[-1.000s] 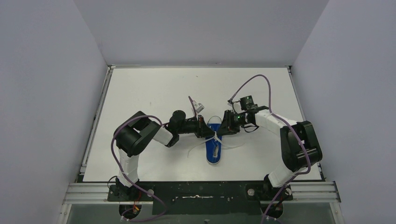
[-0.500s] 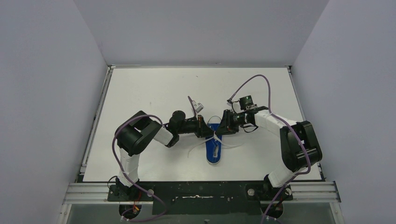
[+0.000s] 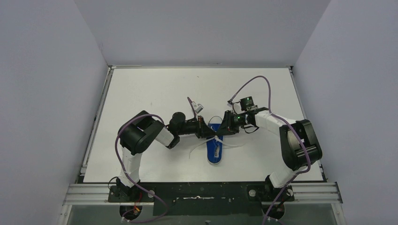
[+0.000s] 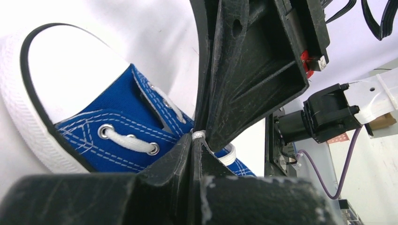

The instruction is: Tie the shoes

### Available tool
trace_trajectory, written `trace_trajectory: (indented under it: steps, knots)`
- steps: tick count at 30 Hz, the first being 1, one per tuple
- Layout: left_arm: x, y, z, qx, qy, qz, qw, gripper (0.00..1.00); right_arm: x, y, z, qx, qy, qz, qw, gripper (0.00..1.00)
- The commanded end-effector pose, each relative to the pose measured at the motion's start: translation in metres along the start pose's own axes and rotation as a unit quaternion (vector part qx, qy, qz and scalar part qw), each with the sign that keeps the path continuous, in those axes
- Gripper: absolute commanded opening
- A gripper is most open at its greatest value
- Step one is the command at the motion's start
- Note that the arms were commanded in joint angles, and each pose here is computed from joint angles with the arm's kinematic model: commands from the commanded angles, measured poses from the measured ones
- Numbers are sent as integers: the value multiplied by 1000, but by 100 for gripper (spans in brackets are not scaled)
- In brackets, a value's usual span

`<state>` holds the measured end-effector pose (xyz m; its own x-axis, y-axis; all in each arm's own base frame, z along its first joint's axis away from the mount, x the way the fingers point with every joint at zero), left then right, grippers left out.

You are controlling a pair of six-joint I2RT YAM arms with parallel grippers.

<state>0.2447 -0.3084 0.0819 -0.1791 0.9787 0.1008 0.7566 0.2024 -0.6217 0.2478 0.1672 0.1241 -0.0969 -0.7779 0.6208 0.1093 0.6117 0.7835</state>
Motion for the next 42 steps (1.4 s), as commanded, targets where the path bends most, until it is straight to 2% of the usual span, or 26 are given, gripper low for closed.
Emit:
trace_trajectory:
  steps: [1, 2, 5, 8, 11, 20, 23, 28, 31, 36, 37, 40, 42]
  knots:
    - [-7, -26, -17, -53, -31, 72, 996, 0, -7, 5, -7, 36, -11, -20, 999, 5]
    - [-7, -26, -17, -53, -30, 71, 996, 0, -5, 5, -7, 40, -13, -19, 999, 0]
    - [-2, -24, -17, -55, -30, 60, 996, 1, 1, 2, -6, 48, -16, -4, 999, 0]
    - [8, -18, -20, -52, -37, 45, 997, 14, 5, 3, -6, 49, -17, -9, 999, 0]
    - [17, -13, -21, -47, -41, 38, 997, 22, 7, 5, -5, 55, -16, -10, 998, 0]
    - [28, -2, -20, -33, -45, 30, 998, 30, 10, 5, -4, 57, -12, -11, 998, 0]
    - [29, 1, -23, -33, -50, 23, 998, 37, 10, 5, -3, 56, -10, -12, 998, 0]
    - [20, 7, -24, -28, -41, 20, 999, 46, 10, 4, -3, 55, -8, -12, 998, 0]
    - [12, 10, -23, -25, -33, 21, 999, 47, 10, 4, -3, 55, -7, -13, 998, 0]
    - [0, 13, -21, -25, -16, 18, 999, 45, 11, 5, -3, 57, -5, -16, 998, 0]
    - [0, 13, -21, -27, -16, 15, 999, 42, 11, 6, -3, 56, -5, -16, 998, 0]
    - [4, 13, -23, -30, -17, 9, 999, 21, 14, 7, -3, 59, -6, -6, 998, 0]
    - [11, 11, -23, -30, -19, 2, 999, 10, 18, 5, -2, 49, -9, 21, 999, 0]
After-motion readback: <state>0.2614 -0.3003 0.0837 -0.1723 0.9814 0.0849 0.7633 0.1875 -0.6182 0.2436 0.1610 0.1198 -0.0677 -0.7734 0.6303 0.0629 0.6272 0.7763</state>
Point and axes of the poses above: each gripper's point midway between its finger pads, its own x axis back along the fingers, its own y axis along the line the jaws close on, z = x × y, the point moved 8 cm from there along x, back along the fingers, and after that the axes turned 11 degrees about -x, right-handed, at the moved point
